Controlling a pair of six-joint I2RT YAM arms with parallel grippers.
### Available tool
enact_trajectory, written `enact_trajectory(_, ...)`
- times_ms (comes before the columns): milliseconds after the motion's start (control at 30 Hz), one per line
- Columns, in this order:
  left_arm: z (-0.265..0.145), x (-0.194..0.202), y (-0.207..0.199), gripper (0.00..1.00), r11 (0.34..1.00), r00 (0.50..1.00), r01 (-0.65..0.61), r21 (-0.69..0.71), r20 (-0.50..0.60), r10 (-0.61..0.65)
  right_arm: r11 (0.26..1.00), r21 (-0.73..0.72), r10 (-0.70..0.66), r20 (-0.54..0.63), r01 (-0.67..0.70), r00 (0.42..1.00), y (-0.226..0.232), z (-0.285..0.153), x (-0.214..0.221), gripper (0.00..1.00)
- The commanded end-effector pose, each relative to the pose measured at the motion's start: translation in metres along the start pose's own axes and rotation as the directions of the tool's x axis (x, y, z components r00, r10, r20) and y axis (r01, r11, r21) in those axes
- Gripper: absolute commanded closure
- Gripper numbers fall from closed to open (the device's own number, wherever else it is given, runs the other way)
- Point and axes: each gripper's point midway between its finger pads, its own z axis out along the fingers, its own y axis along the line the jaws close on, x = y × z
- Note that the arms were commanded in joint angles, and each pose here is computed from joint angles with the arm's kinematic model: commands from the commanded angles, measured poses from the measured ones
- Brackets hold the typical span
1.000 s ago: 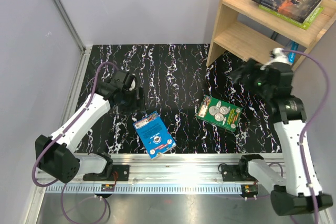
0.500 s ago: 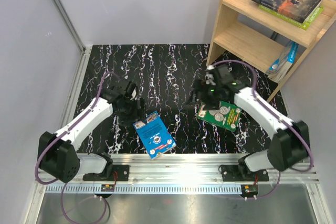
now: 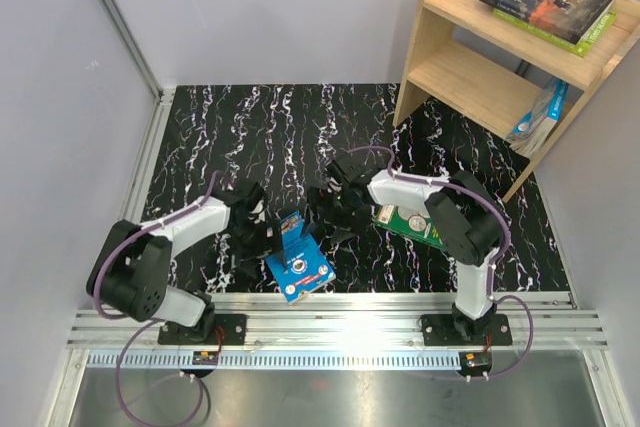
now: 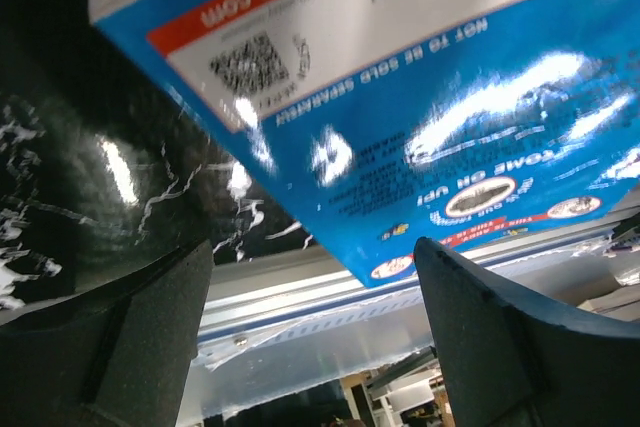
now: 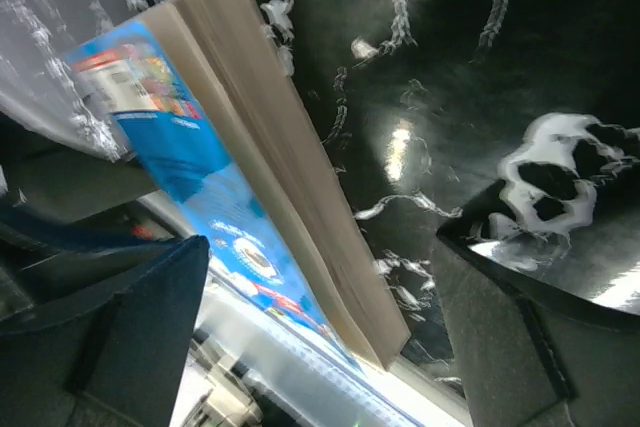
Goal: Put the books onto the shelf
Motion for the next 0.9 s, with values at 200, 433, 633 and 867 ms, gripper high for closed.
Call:
enact_trajectory(200, 0.037, -0.002, -0.016, 0.18, 0.99, 0.994, 0.071, 0.12, -0.087, -0.061, 0.99, -0.139, -0.012, -0.022, 0.009, 1.0, 0.028, 0.029, -0.003, 0.02)
enact_trajectory(433, 0.056, 0.002, -0.015, 0.2, 0.984, 0.985, 0.112, 0.14, -0.15, -0.091, 0.982, -0.187, -0.024, -0.064, 0.012, 0.998, 0.043, 0.03, 0.025, 0.41)
enact_trajectory(633, 0.047, -0.01, -0.02, 0.21, 0.984, 0.991, 0.094, 0.152, -0.108, -0.078, 0.976, -0.217, -0.042, -0.054, 0.029, 0.998, 0.059, 0.018, 0.038, 0.97)
enact_trajectory(867, 0.01, -0.025, -0.036, 0.21, 0.979, 0.998, 0.053, 0.197, -0.029, -0.048, 0.956, -0.286, -0.074, 0.009, 0.073, 0.997, 0.09, -0.009, 0.034, 1.0)
